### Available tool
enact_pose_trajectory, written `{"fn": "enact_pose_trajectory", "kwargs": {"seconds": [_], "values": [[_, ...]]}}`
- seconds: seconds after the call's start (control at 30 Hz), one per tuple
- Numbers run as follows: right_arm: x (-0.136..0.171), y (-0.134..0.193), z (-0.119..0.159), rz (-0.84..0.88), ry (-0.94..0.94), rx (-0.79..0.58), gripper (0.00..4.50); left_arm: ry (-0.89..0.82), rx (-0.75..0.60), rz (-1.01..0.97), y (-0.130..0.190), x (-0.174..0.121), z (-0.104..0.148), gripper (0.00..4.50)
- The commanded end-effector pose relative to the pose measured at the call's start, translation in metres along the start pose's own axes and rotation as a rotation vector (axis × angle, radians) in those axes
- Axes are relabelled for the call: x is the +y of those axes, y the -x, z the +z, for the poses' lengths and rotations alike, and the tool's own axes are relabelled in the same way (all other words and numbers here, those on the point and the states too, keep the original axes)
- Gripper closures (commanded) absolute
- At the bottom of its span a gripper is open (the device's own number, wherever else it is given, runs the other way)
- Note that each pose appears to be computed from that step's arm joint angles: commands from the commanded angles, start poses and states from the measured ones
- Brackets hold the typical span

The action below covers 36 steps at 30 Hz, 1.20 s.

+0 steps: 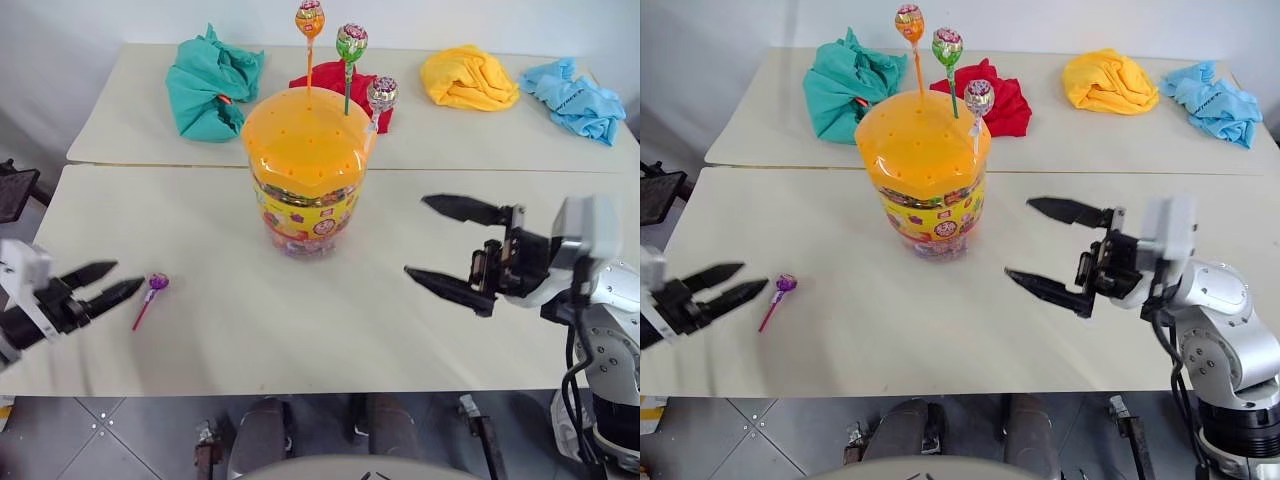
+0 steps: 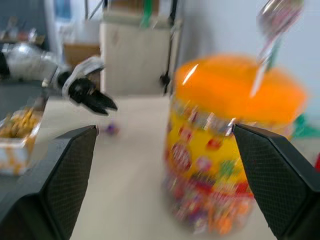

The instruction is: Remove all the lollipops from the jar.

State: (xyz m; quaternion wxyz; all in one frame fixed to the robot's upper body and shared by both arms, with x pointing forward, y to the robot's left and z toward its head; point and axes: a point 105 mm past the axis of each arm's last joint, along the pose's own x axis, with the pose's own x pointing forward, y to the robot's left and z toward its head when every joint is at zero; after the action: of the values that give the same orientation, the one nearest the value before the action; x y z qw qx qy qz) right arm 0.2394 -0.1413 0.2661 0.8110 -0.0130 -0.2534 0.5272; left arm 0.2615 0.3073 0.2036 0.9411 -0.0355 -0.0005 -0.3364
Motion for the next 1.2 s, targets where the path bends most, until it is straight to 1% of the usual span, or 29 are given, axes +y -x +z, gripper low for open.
{"fn": "enact_pose_trajectory", "kwargs": {"seconds": [0.03, 0.1, 0.17, 0.23, 0.33, 0.43, 0.53, 0.6, 0.7, 0.77, 0.87, 0.93, 1.03, 1.1, 1.13, 1.2], "values": [[-0.003, 0.000, 0.035, -0.084, 0.089, -0.116, 0.00, -0.037, -0.185, -0.202, -0.028, -0.028, 0.061, 1.04], [-0.003, 0.001, 0.042, -0.135, 0.105, -0.138, 0.00, -0.008, -0.243, -0.274, -0.050, -0.034, 0.079, 1.04], [-0.002, 0.006, 0.046, -0.201, 0.137, -0.149, 0.00, -0.023, -0.276, -0.374, -0.089, -0.044, 0.094, 1.04], [-0.001, 0.009, 0.047, -0.250, 0.159, -0.147, 0.00, -0.057, -0.272, -0.399, -0.127, -0.049, 0.103, 1.04], [0.005, 0.013, 0.045, -0.281, 0.170, -0.129, 0.00, -0.112, -0.281, -0.491, -0.170, -0.066, 0.116, 1.04], [0.009, 0.013, 0.045, -0.292, 0.177, -0.123, 0.00, -0.121, -0.248, -0.571, -0.196, -0.082, 0.121, 1.04], [0.011, 0.014, 0.046, -0.306, 0.184, -0.128, 0.00, -0.137, -0.183, -0.572, -0.216, -0.086, 0.120, 1.04], [0.011, 0.013, 0.045, -0.315, 0.186, -0.133, 0.00, -0.142, -0.167, -0.595, -0.222, -0.088, 0.121, 1.04], [0.013, 0.012, 0.045, -0.320, 0.188, -0.137, 0.00, -0.138, -0.174, -0.618, -0.228, -0.092, 0.126, 1.56], [0.013, 0.012, 0.045, -0.325, 0.193, -0.140, 0.00, -0.118, -0.179, -0.630, -0.228, -0.093, 0.129, 2.16], [0.013, 0.012, 0.046, -0.329, 0.198, -0.144, 0.00, -0.127, -0.151, -0.593, -0.232, -0.086, 0.126, 3.07], [0.012, 0.012, 0.045, -0.329, 0.201, -0.142, 0.00, -0.112, -0.166, -0.621, -0.231, -0.088, 0.126, 3.68], [0.012, 0.012, 0.045, -0.323, 0.201, -0.142, 0.00, -0.075, -0.235, -0.637, -0.231, -0.090, 0.135, 4.45], [0.013, 0.010, 0.045, -0.299, 0.186, -0.147, 0.00, -0.073, -0.318, -0.632, -0.228, -0.090, 0.145, 4.45], [0.015, 0.007, 0.044, -0.266, 0.169, -0.154, 0.00, -0.035, -0.397, -0.591, -0.223, -0.082, 0.156, 4.45], [0.018, 0.002, 0.044, -0.207, 0.146, -0.162, 0.00, 0.037, -0.491, -0.547, -0.210, -0.069, 0.170, 4.45]]}}
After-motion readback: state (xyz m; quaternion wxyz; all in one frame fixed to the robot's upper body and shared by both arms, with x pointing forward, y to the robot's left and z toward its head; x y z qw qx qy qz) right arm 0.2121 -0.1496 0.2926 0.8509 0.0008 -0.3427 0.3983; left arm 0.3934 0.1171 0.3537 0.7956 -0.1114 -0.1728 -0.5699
